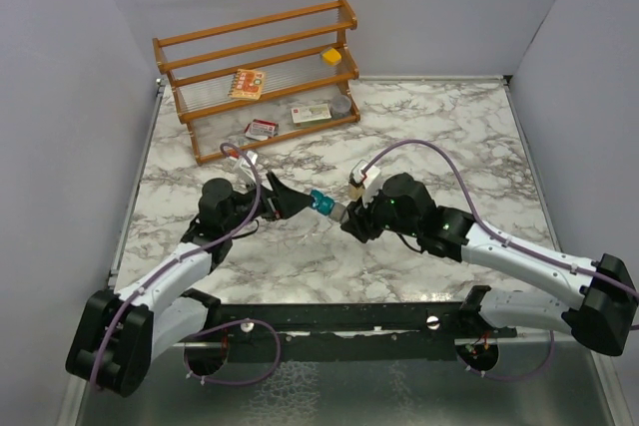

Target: Sort the pills into containers

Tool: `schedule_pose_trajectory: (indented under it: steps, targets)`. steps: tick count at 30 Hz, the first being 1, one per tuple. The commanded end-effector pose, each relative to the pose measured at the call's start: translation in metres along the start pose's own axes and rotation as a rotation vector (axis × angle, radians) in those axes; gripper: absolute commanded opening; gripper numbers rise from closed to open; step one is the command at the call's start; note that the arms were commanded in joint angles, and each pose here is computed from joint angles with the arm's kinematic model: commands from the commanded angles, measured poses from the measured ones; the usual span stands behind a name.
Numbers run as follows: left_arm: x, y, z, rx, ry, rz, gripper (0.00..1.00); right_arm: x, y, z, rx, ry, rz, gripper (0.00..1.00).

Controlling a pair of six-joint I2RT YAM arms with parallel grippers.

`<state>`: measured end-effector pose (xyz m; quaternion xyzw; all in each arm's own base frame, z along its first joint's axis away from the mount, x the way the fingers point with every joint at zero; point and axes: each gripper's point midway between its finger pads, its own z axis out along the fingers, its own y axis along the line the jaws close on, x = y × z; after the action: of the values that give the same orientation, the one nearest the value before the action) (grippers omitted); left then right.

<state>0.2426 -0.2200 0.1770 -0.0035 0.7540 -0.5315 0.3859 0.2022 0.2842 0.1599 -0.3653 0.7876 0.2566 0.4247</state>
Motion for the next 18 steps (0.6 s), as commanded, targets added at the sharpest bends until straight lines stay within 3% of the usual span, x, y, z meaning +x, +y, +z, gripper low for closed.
schedule_pose_trajectory:
  steps: [1,8,13,18]
  targets:
    - [-0.005,-0.024,0.009,0.105,0.012,-0.015,0.99,-0.015,0.011,-0.006,-0.051,-0.022,-0.018,0.01]
    - [-0.002,-0.031,0.016,0.153,0.046,-0.061,0.96,-0.011,0.01,-0.002,-0.04,-0.003,-0.022,0.01]
    - [0.0,-0.035,0.018,0.178,0.068,-0.091,0.81,-0.008,0.007,0.0,-0.018,0.008,-0.024,0.01]
    - [0.008,-0.038,0.017,0.192,0.098,-0.106,0.81,-0.01,0.005,0.001,-0.008,-0.005,-0.021,0.01]
